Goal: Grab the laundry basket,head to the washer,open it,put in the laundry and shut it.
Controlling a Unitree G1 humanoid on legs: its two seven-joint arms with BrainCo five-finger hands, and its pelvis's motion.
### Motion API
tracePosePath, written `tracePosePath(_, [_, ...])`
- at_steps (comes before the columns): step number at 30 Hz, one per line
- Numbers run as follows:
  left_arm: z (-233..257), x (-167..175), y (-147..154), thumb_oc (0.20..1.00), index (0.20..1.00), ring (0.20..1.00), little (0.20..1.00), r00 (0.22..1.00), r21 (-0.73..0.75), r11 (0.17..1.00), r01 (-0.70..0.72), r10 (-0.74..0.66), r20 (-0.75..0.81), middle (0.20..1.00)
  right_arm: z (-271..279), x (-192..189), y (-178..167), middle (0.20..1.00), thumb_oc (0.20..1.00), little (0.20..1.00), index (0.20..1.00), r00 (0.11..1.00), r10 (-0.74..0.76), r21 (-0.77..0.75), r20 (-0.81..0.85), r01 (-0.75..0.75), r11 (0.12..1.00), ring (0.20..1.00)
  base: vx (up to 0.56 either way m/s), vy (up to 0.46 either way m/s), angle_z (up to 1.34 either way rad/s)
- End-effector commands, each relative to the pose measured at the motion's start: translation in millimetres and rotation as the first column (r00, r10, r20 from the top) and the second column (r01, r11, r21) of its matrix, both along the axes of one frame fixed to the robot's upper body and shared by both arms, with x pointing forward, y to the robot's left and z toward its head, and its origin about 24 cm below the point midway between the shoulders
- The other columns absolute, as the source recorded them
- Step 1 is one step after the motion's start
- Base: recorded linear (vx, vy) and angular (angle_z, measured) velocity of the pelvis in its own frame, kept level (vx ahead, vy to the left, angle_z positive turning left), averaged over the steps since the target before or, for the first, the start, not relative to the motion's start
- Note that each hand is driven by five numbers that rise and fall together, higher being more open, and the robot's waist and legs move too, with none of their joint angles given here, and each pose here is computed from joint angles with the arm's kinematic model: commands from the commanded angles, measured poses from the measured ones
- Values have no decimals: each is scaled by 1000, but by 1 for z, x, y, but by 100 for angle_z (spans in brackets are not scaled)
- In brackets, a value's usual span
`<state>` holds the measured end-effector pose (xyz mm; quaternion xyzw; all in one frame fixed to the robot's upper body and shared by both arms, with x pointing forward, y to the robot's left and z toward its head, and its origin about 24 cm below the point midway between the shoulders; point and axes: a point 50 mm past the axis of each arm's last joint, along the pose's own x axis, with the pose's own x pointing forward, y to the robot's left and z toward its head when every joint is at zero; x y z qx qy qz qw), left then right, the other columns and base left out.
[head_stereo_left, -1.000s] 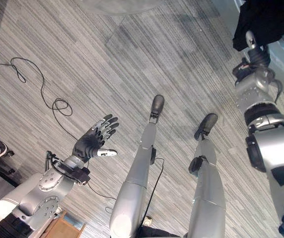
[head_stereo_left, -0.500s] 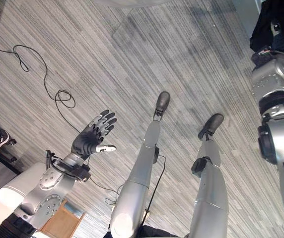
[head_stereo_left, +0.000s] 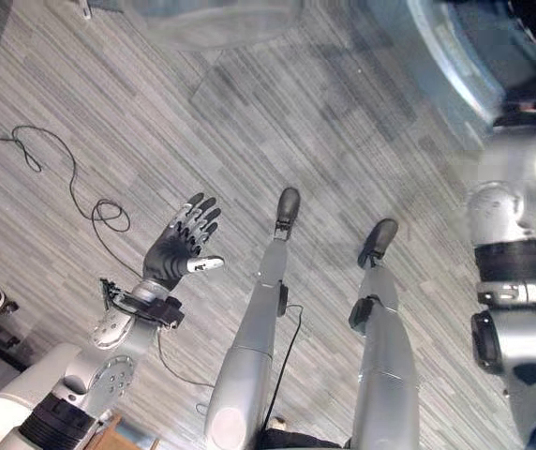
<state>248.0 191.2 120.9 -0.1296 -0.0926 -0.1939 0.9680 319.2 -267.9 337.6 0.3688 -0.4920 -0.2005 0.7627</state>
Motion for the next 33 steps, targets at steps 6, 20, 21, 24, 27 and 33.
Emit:
tracePosePath(6, [-2, -20, -11, 1000, 1000, 1000, 1000, 998, -45, 997, 57, -58, -23, 1000, 87, -27, -21, 291, 291, 291, 291, 923, -383, -10, 39, 383, 924, 291, 3, -5, -1])
tracePosePath(20, [-20, -25, -20, 1000, 1000, 1000, 1000, 989, -51, 992, 116, -120, -86, 1000, -42, 39, 2, 1000, 1000, 1000, 1000, 987, 45, 65, -156, -35, 997, 1000, -1, -5, -8])
tracePosePath(21, [-21, -25, -20, 1000, 1000, 1000, 1000, 989, -51, 992, 116, -120, -88, 1000, -53, 38, 5, 1000, 1000, 1000, 1000, 986, 54, 59, -159, -45, 997, 1000, 0, 0, 0])
tracePosePath(24, [-26, -24, -22, 1000, 1000, 1000, 1000, 988, -45, 992, 120, -123, -95, 1000, -94, 34, 14, 1000, 1000, 1000, 1000, 967, 61, 1, -246, -63, 998, 1000, -4, 33, 5])
tracePosePath(27, [-30, -26, -18, 1000, 1000, 1000, 1000, 987, -30, 993, 117, -119, -104, 1000, -139, 27, 30, 1000, 1000, 1000, 1000, 917, 65, -123, -394, -123, 985, 1000, 5, 58, 6])
tracePosePath(33, [-45, -34, -7, 1000, 1000, 1000, 1000, 984, 75, 993, 96, -84, -154, 1000, -243, -3, 50, 1000, 1000, 1000, 1000, 734, 123, -144, -668, -289, 946, 1000, -2, 115, -2])
